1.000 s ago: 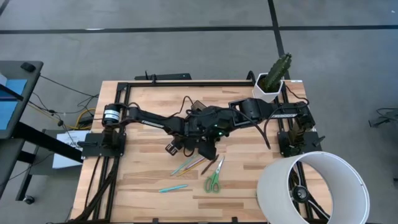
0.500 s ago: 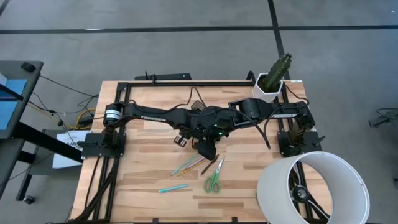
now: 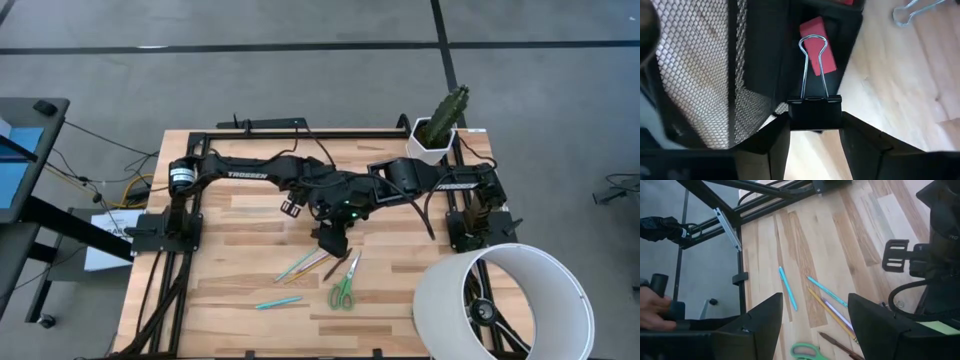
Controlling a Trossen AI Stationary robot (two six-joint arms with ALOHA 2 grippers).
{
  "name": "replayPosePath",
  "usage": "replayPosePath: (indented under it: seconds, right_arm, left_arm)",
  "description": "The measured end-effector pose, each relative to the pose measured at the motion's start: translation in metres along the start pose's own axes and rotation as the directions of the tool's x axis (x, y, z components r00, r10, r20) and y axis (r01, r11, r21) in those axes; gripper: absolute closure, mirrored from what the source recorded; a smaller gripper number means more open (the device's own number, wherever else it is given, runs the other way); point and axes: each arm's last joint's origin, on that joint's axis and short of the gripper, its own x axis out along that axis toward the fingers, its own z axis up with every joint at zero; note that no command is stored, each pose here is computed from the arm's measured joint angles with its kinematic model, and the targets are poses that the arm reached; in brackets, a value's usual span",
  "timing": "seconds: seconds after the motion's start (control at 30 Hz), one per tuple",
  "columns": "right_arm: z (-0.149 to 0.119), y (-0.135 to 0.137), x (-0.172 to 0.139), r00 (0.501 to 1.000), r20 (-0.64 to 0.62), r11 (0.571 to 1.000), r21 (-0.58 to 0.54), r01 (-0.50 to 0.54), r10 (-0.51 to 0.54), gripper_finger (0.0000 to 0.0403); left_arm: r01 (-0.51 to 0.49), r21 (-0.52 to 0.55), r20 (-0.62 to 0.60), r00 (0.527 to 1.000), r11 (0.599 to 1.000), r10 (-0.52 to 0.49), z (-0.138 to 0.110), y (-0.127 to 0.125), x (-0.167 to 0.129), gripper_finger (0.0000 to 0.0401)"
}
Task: Pick and place office supplies into organizer
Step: Put the left black binder clip into the black desk organizer, then put the black binder clip into the black desk organizer
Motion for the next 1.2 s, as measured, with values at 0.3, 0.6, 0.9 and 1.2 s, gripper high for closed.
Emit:
replayPosePath:
  seconds: [0.3, 0.6, 0.9, 1.2]
  right_arm:
    - [0.001, 0.001, 0.000, 1.000, 0.014, 1.000, 0.000, -0.006, 0.006, 0.0184]
    - [0.001, 0.000, 0.000, 1.000, 0.007, 1.000, 0.000, -0.003, 0.003, 0.0184]
    - [-0.003, -0.004, -0.019, 1.000, -0.002, 1.000, -0.020, 0.009, -0.009, 0.0184]
    - [0.003, 0.003, -0.034, 0.994, 0.098, 0.999, -0.034, -0.037, 0.040, 0.0184]
  left_arm:
    - [-0.042, -0.025, 0.063, 0.997, 0.999, 0.043, 0.006, 0.005, -0.001, 0.0199]
    - [0.051, 0.041, 0.014, 0.999, 0.998, -0.052, 0.009, -0.016, -0.005, 0.0162]
    - [0.291, 0.187, 0.143, 0.937, 0.938, -0.319, 0.037, -0.068, -0.026, 0.0182]
    - [-0.039, 0.503, 0.279, 0.953, 0.863, -0.120, 0.077, -0.094, -0.032, 0.0192]
